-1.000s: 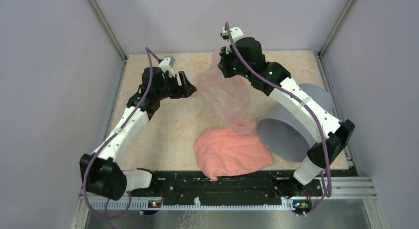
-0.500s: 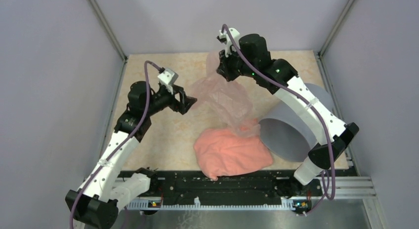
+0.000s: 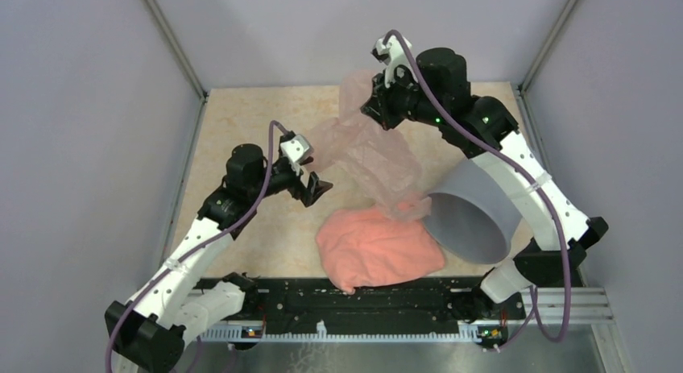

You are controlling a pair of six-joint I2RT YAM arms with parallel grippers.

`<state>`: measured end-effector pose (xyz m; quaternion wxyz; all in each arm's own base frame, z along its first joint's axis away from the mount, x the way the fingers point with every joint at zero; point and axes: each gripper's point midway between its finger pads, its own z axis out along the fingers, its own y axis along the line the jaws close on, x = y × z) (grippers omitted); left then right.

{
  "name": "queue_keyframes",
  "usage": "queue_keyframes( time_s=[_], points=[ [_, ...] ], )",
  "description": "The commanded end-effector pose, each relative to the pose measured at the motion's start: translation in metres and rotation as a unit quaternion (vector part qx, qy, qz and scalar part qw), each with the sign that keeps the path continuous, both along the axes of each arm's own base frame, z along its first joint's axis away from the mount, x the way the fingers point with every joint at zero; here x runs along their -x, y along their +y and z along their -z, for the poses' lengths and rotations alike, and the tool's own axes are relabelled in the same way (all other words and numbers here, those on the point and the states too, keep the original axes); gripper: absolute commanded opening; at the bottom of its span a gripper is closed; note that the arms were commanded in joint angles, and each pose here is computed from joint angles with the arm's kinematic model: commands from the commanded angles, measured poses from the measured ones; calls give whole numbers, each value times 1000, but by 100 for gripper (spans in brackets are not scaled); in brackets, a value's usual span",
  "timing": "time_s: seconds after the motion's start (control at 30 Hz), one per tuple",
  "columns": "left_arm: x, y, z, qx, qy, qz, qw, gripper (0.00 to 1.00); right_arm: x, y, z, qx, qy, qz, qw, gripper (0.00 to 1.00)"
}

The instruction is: Put the trash bags into the trash bin

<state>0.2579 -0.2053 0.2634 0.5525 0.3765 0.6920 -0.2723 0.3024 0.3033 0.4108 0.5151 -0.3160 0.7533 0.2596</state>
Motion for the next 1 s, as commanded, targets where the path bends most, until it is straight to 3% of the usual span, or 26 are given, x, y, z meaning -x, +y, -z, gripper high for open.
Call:
queue_keyframes(
  time_s=[0.0,0.33,0.67,0.83,0.93,0.97],
  points=[
    [-7,-9,-11,4,-42,19,999,93,18,-14,-51,-44,-46,-10,998,0],
    [-8,-25,-16,30,-54,-10,998,84,-2,-18,-57,-88,0,1,996,0],
    [-26,-18,-54,73,-151,-96,981,84,-1,-15,-52,-94,19,-12,995,0],
    [-25,-25,-55,61,-174,-76,980,84,0,-19,-57,-100,16,-9,995,0],
    [-27,-32,-49,50,-162,-66,983,76,-4,-20,-59,-107,18,-3,994,0],
    [-26,-35,-46,49,-153,-59,985,69,-10,-24,-59,-110,20,6,994,0]
  ],
)
